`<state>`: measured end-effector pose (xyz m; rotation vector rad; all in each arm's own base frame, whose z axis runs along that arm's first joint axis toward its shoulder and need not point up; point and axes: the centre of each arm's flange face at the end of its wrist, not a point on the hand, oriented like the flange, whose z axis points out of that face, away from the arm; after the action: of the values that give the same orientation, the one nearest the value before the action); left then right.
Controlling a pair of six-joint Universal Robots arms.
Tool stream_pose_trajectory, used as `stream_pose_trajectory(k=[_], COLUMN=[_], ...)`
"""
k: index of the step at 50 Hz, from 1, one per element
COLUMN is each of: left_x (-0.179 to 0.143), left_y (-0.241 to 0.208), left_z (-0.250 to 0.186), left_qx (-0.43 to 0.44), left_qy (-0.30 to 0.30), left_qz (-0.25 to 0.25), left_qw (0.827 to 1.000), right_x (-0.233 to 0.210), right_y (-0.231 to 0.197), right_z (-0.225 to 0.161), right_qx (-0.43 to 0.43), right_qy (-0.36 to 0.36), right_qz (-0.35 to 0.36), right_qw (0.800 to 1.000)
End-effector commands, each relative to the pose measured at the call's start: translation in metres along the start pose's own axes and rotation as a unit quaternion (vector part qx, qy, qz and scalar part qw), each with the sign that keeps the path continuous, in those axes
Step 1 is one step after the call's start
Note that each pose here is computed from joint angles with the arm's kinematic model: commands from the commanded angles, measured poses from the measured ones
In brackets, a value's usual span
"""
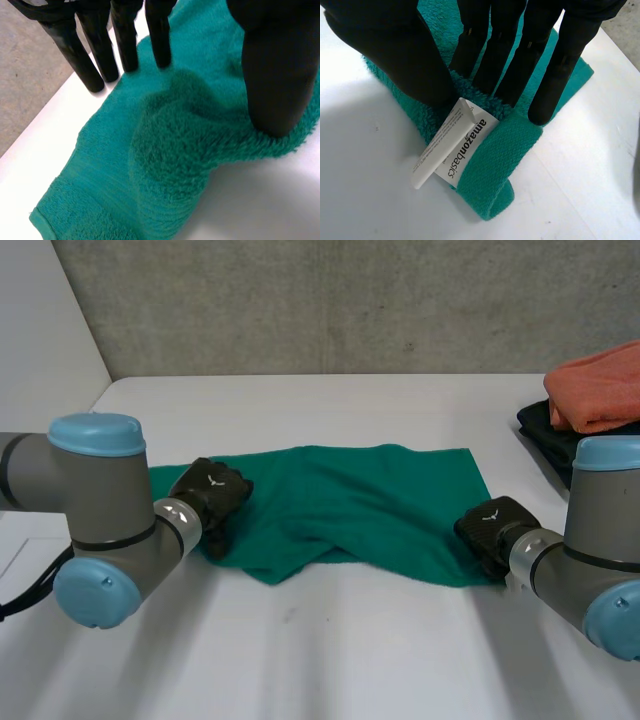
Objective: Fold the laundry.
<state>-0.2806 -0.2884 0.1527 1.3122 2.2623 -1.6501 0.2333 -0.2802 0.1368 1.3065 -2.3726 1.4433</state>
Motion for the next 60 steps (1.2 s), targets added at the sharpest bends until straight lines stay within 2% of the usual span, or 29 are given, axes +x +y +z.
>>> stream_pose_trajectory(k=[1,6,12,15,20,24,27,29,32,34,37,42,51,60], left_x=[-0.004,-0.018,-0.022,-0.030,-0.065,-0.076,-0.080,-0.076,-0.061,-0.055,-0.047,-0.046,-0.035,-0.032], left_y=[0.012,0.004,-0.021,-0.050,-0.119,-0.128,-0.118,-0.096,-0.068,-0.060,-0.051,-0.038,0.013,0.019], left_z=[0.020,0.018,-0.009,-0.037,-0.095,-0.081,-0.052,-0.026,-0.013,-0.016,-0.026,-0.038,0.006,0.023], left_qx=[-0.025,-0.035,-0.013,0.030,0.157,0.170,0.141,0.085,0.007,-0.015,-0.018,-0.002,-0.016,-0.023], left_qy=[-0.022,-0.060,-0.048,-0.043,-0.087,-0.100,-0.107,-0.098,-0.055,-0.031,0.013,0.028,0.015,0.009], left_qz=[0.046,0.042,0.037,0.029,-0.009,-0.029,-0.027,-0.030,-0.038,-0.046,-0.066,-0.078,-0.014,0.007], left_qw=[0.998,0.997,0.998,0.998,0.984,0.980,0.984,0.991,0.998,0.998,0.998,0.997,1.000,1.000], right_x=[0.005,0.010,0.022,0.028,0.046,0.055,0.058,0.055,0.051,0.051,0.054,0.051,0.043,0.037], right_y=[-0.003,-0.009,-0.025,-0.036,-0.068,-0.083,-0.083,-0.076,-0.065,-0.061,-0.053,-0.045,-0.040,-0.035], right_z=[-0.003,-0.008,-0.030,-0.044,-0.074,-0.079,-0.070,-0.051,-0.031,-0.023,-0.014,-0.006,-0.007,-0.010], right_qx=[0.003,0.012,0.020,0.026,0.077,0.110,0.115,0.104,0.081,0.068,0.048,0.032,0.029,0.019], right_qy=[0.007,0.015,0.019,0.018,0.031,0.044,0.047,0.037,0.034,0.040,0.058,0.057,0.036,0.028], right_qz=[0.000,0.000,0.001,0.003,0.009,0.034,0.056,0.077,0.091,0.093,0.096,0.089,0.082,0.083], right_qw=[1.000,1.000,1.000,0.999,0.997,0.992,0.991,0.991,0.992,0.993,0.993,0.994,0.996,0.996])
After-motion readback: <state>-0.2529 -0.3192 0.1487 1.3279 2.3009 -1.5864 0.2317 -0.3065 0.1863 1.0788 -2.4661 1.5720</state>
